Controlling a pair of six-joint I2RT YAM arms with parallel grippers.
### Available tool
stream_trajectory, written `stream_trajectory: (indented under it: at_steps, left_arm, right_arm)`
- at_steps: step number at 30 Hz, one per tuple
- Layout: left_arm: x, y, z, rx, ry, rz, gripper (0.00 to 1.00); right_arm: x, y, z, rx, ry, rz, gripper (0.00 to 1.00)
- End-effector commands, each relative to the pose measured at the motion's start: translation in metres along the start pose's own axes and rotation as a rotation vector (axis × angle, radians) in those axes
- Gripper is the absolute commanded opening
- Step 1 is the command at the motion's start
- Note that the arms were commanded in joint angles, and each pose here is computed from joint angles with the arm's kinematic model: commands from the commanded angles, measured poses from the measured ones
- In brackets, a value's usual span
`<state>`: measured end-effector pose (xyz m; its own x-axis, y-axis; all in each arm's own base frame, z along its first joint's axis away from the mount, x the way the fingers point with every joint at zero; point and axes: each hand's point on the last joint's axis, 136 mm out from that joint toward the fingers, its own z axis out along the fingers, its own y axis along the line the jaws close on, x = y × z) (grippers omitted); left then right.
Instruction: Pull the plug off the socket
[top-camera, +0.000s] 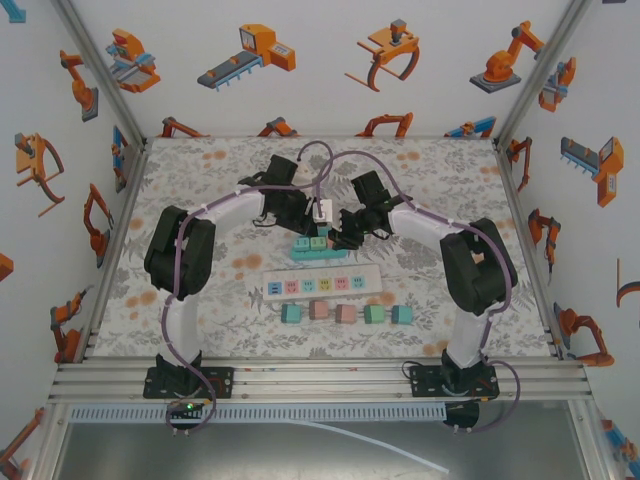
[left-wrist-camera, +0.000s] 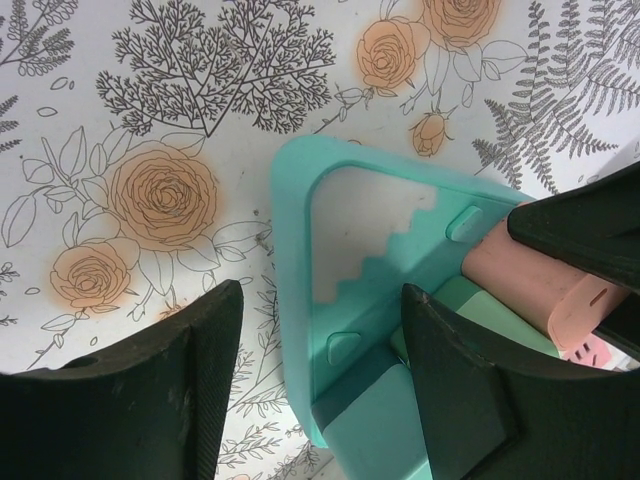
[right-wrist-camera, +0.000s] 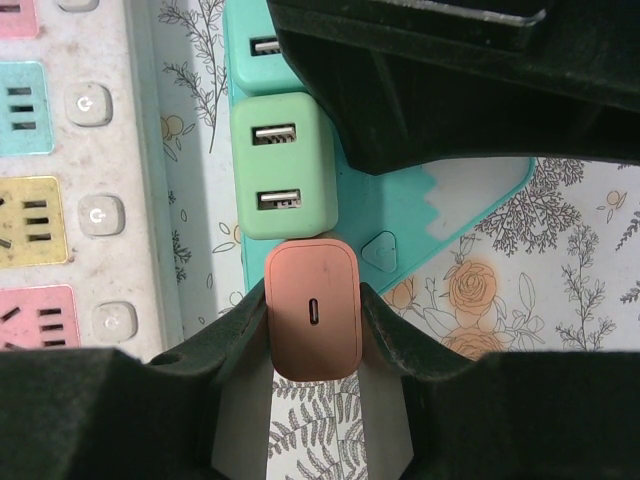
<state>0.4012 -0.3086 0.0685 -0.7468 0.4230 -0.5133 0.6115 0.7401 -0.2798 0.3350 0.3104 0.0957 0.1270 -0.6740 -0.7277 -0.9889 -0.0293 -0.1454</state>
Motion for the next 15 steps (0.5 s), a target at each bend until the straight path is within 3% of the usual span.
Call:
stream_trajectory:
  at_steps: [1,15]
  left_arm:
    - [0.046,0.034,0.027,-0.144,0.153,0.026,0.60]
    - [0.049,0.041,0.029,-0.184,0.173,0.016,0.59]
  right_arm:
    - [-0.045,-0.014,-0.012,0.013,-0.143,-0.045,0.12]
    - [-0.043,0.010,-0.018,0.089,-0.138,-0.280,0.12]
